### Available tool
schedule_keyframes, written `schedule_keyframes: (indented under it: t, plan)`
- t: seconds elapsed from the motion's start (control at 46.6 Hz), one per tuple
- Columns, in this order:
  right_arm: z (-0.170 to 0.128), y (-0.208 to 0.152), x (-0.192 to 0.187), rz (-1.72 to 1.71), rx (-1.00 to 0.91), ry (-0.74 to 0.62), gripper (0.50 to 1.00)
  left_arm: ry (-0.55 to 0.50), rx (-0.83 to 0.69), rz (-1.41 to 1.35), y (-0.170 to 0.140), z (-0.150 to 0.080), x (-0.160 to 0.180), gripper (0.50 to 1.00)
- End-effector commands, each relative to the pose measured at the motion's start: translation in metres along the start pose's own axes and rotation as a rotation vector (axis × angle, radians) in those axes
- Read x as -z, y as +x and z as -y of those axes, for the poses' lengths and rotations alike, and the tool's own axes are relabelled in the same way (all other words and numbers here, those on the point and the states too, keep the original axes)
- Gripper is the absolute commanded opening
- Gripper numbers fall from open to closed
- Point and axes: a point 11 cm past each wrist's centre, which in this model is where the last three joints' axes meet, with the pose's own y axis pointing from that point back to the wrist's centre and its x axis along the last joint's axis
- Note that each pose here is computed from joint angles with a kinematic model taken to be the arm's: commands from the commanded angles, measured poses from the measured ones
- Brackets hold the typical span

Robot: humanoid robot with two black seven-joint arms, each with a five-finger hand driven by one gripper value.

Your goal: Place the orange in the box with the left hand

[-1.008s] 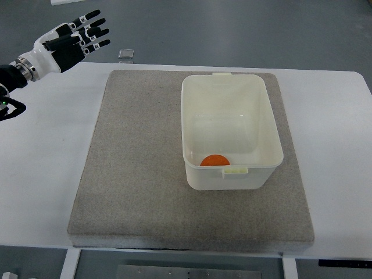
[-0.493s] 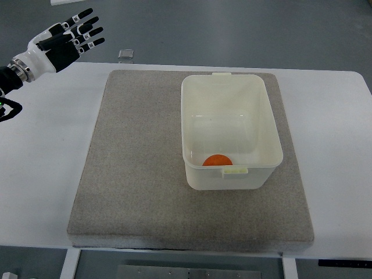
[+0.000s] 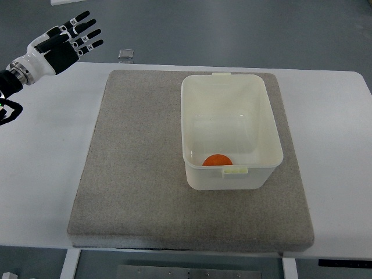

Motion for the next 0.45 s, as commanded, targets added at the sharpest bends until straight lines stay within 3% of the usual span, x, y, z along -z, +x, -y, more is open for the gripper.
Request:
schedule_keyframes:
  t: [0.0,0.429]
  plan:
    - [0.0000,0.0000,0.0000,0.000,0.000,0.000,0.932,0.001,0.005,-0.003,-0.0017,0.0014,0.0016,0.994]
    - [-0.0006,-0.0069,-0.0007,0.004,0.023,0.001,0.932,0.004,0.008,-0.003,-0.0026,0.0019,0.0030,0.994]
